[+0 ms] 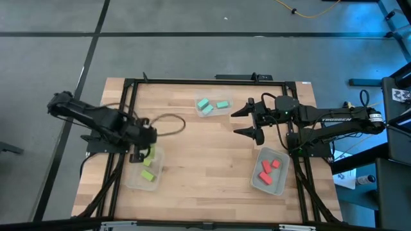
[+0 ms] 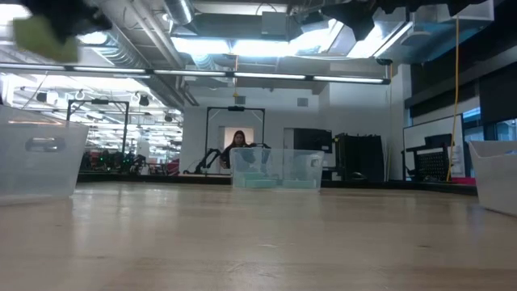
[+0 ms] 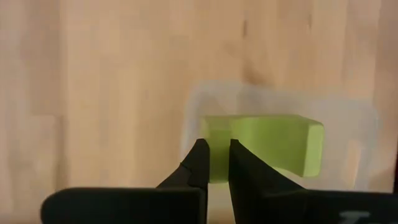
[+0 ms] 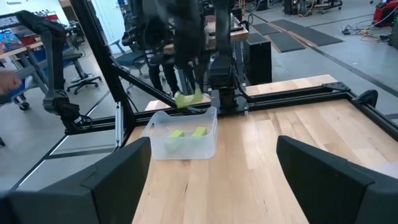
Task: Sort & place blocks by color
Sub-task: Put the green block into the bottom transparent bin
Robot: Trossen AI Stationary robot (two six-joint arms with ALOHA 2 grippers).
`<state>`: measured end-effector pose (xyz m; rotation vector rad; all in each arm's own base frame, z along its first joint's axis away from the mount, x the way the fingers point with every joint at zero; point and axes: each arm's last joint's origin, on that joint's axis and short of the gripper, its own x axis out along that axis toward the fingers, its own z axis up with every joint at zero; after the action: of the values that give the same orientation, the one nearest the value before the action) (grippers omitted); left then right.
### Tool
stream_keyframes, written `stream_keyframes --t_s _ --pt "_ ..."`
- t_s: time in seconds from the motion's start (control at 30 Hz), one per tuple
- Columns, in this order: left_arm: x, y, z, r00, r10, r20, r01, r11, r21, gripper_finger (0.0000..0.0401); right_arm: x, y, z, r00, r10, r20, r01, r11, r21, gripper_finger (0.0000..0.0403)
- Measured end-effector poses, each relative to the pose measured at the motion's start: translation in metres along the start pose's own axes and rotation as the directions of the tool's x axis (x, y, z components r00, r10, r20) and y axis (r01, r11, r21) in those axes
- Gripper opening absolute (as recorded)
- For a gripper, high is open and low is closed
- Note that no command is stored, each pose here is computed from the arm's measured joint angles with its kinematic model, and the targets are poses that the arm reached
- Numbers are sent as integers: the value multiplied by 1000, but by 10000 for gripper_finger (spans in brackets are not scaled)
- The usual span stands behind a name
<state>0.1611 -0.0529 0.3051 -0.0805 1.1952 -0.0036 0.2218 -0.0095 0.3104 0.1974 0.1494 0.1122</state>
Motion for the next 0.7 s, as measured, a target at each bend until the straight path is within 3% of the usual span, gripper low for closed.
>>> stream_keyframes --t_s 0.2,0.33,0.47,0.7 --pt "52 -13 -7 996 -81 -40 83 995 47 22 0 0 -1 1000 -1 -7 1 1000 2 351" --pt "81 -15 -21 988 -85 -126 86 996 2 22 0 0 -1 1000 -1 -9 1 1000 3 351" --pt "96 -16 -31 984 -36 -176 40 999 21 22 0 0 -1 1000 -2 -9 2 1000 3 351" --pt "113 -21 -25 992 -50 -115 57 997 60 22 0 0 -1 1000 -2 -9 2 1000 4 351"
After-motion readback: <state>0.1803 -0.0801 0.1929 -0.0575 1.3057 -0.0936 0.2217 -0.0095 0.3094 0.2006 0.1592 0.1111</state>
